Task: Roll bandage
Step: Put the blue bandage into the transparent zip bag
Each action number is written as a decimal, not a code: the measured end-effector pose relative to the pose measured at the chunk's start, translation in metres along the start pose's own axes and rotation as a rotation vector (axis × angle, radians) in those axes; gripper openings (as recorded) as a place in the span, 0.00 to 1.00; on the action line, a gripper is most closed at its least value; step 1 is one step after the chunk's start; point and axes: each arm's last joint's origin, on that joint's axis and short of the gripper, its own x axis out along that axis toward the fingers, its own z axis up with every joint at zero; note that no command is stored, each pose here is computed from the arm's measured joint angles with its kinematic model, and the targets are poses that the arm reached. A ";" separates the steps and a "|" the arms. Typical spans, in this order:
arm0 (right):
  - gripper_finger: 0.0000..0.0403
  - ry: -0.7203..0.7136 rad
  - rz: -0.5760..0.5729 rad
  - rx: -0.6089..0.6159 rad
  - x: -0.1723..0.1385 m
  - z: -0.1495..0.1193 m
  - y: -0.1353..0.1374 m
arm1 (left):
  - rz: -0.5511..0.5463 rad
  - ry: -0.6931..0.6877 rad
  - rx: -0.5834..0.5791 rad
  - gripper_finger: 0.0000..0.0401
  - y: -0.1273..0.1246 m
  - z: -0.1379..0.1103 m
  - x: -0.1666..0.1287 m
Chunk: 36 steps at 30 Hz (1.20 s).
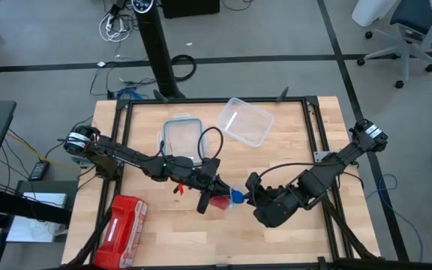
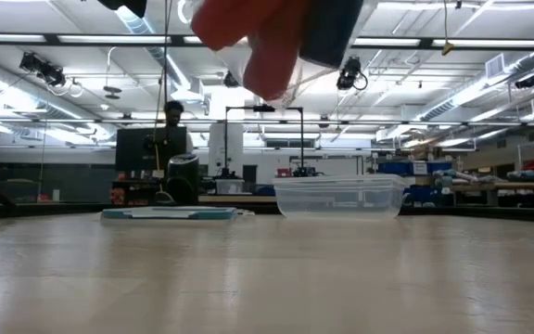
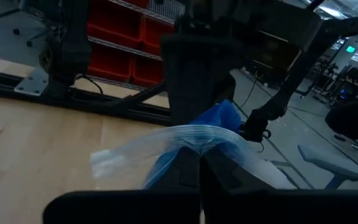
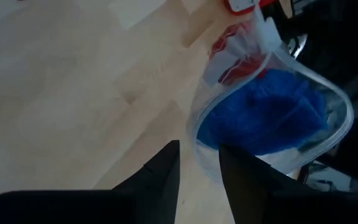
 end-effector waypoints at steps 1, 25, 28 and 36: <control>0.27 -0.004 0.002 -0.010 0.000 0.000 -0.001 | -0.002 -0.006 0.000 0.00 0.000 0.001 0.000; 0.30 -0.070 0.058 -0.090 -0.005 0.007 0.009 | -0.032 -0.077 -0.027 0.00 -0.003 0.007 0.000; 0.29 -0.049 0.020 -0.094 -0.005 0.007 0.008 | -0.041 -0.097 -0.041 0.00 -0.004 0.009 0.000; 0.27 -0.067 -0.030 -0.074 -0.005 0.010 0.005 | -0.024 -0.122 -0.053 0.00 -0.004 0.011 -0.001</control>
